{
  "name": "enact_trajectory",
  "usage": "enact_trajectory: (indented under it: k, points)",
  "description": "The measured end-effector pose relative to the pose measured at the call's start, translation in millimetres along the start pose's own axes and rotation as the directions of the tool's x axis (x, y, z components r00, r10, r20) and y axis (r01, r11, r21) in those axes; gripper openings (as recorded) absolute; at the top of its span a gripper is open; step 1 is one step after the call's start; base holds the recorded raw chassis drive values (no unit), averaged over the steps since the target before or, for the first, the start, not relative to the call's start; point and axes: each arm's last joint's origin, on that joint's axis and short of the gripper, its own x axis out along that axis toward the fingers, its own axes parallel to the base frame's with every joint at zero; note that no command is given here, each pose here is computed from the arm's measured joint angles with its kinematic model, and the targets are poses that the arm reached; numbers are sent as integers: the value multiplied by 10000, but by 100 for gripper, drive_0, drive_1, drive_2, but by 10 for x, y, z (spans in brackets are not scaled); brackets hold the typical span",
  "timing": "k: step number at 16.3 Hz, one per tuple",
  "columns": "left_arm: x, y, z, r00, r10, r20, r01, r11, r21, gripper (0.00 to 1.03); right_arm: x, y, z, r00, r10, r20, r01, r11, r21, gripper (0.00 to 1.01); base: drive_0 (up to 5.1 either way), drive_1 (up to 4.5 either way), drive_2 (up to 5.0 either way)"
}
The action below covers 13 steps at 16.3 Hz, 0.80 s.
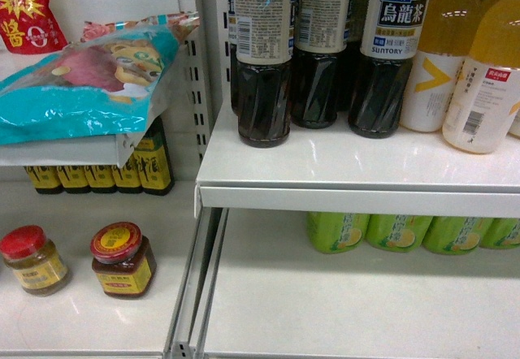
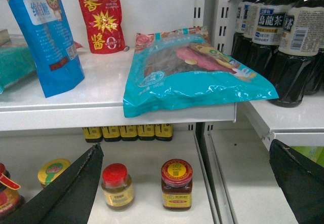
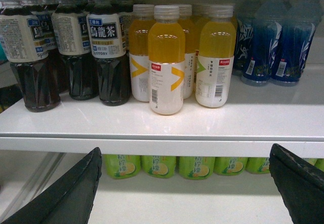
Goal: Move water from second to third shelf
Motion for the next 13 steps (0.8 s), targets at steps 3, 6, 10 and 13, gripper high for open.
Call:
enact_trajectory:
  k: [3,6,10,13]
  points:
    - [0,0,0,10000,0,4,0,10000,0,98,0,0,0,10000,0,0,0,10000,-4,98,0,0,0]
    - [0,0,0,10000,0,4,0,10000,0,98,0,0,0,10000,0,4,0,10000,-4,98,0,0,0]
    - [0,0,1,10000,0,8,0,10000,0,98,0,0,0,10000,0,0,0,10000,-4,98,0,0,0]
    - [0,0,0,10000,0,4,0,10000,0,98,0,0,0,10000,0,0,0,10000,-4,98,0,0,0]
